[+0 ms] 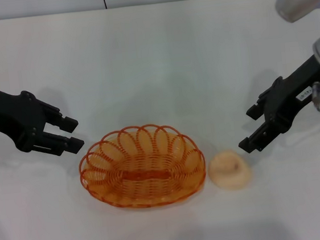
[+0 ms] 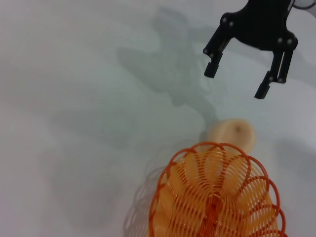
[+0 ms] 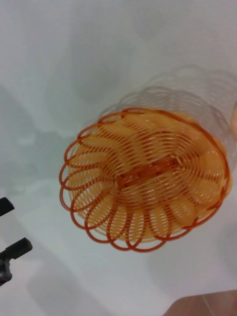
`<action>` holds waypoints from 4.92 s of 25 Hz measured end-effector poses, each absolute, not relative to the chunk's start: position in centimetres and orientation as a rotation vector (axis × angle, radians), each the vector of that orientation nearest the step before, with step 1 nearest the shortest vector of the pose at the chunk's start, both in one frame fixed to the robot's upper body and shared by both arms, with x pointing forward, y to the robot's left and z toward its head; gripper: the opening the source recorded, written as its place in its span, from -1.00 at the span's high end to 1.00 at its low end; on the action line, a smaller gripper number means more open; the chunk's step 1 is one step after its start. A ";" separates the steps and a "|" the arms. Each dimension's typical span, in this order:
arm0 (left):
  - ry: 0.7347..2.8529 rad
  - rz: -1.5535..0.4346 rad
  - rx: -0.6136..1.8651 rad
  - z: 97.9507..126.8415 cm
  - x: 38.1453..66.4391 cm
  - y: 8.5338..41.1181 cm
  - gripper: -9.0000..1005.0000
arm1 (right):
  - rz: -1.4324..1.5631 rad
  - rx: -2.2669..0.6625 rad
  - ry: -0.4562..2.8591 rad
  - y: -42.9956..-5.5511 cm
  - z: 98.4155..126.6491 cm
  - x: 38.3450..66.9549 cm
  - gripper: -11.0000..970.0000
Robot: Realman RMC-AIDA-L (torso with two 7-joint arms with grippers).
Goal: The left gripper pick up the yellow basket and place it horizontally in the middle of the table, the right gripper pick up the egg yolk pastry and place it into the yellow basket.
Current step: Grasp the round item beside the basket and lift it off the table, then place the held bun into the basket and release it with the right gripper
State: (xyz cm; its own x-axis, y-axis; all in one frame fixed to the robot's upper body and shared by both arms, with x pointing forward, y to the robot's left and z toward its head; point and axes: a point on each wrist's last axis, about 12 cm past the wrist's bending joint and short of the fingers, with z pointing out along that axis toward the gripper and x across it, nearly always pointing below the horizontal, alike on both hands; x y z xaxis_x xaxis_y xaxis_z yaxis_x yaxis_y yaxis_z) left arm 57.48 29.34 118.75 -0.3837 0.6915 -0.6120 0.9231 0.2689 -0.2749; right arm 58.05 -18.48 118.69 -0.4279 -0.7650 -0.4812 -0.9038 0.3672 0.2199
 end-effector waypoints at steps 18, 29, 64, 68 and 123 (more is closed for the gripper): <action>2.193 -0.855 1.433 117.8 57.1 29.7 0.02 | 0.602 -1.545 2.364 -15.4 116.1 56.7 -0.76; 2.207 -0.853 1.422 117.3 57.0 29.6 0.02 | 0.593 -1.539 2.377 -15.4 115.5 56.9 -0.48; 2.205 -0.827 1.408 117.2 57.3 29.5 0.02 | 0.588 -1.566 2.382 -15.0 115.3 56.8 0.81; 2.205 -0.825 1.405 117.2 57.3 29.5 0.02 | 0.587 -1.566 2.380 -15.0 115.4 56.8 0.89; 2.183 -0.787 1.388 116.9 57.4 29.8 0.02 | 0.663 -1.766 2.033 -6.1 121.1 55.5 0.90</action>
